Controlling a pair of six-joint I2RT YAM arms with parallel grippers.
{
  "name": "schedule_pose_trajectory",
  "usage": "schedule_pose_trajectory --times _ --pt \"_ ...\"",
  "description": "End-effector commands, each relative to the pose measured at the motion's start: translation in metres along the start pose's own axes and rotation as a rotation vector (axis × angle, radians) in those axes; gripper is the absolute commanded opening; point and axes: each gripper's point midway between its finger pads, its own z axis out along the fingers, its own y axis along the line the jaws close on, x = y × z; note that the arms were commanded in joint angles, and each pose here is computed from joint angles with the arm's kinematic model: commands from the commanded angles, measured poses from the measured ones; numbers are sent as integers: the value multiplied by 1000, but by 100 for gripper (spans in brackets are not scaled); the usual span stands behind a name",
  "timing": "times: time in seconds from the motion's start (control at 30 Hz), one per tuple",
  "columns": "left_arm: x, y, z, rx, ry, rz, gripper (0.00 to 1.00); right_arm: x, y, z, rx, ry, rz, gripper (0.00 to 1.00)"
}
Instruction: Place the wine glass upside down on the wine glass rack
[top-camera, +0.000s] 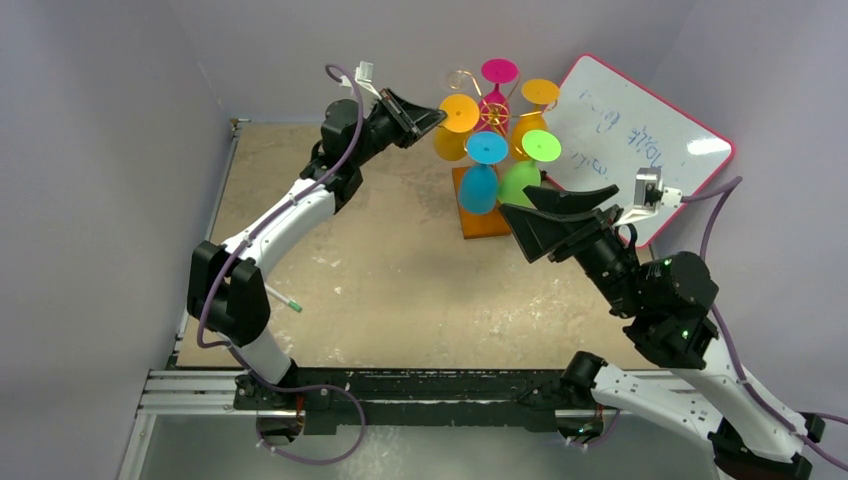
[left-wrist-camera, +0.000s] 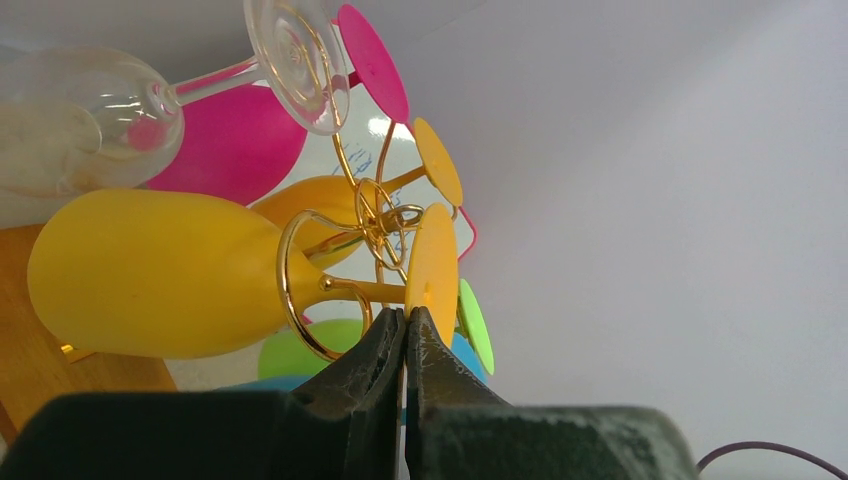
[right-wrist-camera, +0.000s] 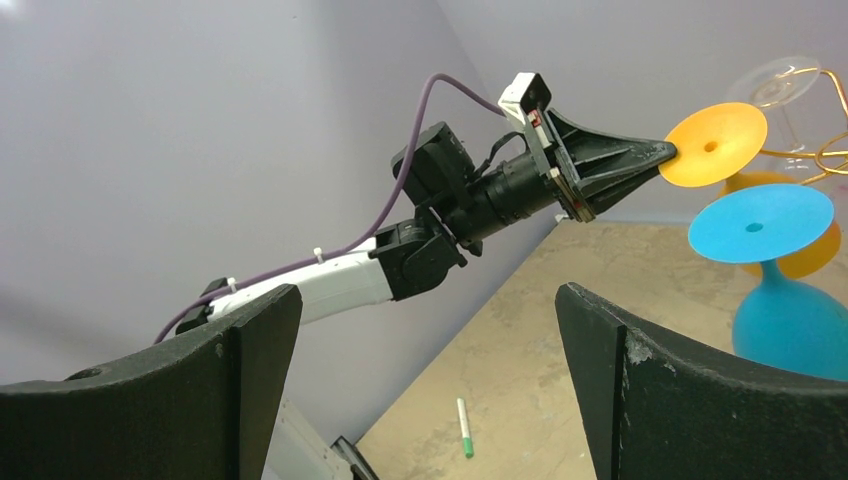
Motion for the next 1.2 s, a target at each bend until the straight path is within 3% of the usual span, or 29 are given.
schedule_pose_trajectory --times 0.0,0.67,1.17 --pt "-28 -33 -2 68 -100 82 0 -15 5 -2 -11 -53 -2 100" --pt "-37 -29 -7 25 -142 125 0 -14 3 -3 -7 -49 -2 100" --pt "-46 -39 -18 61 -162 32 0 -13 3 -2 -5 -47 -1 100"
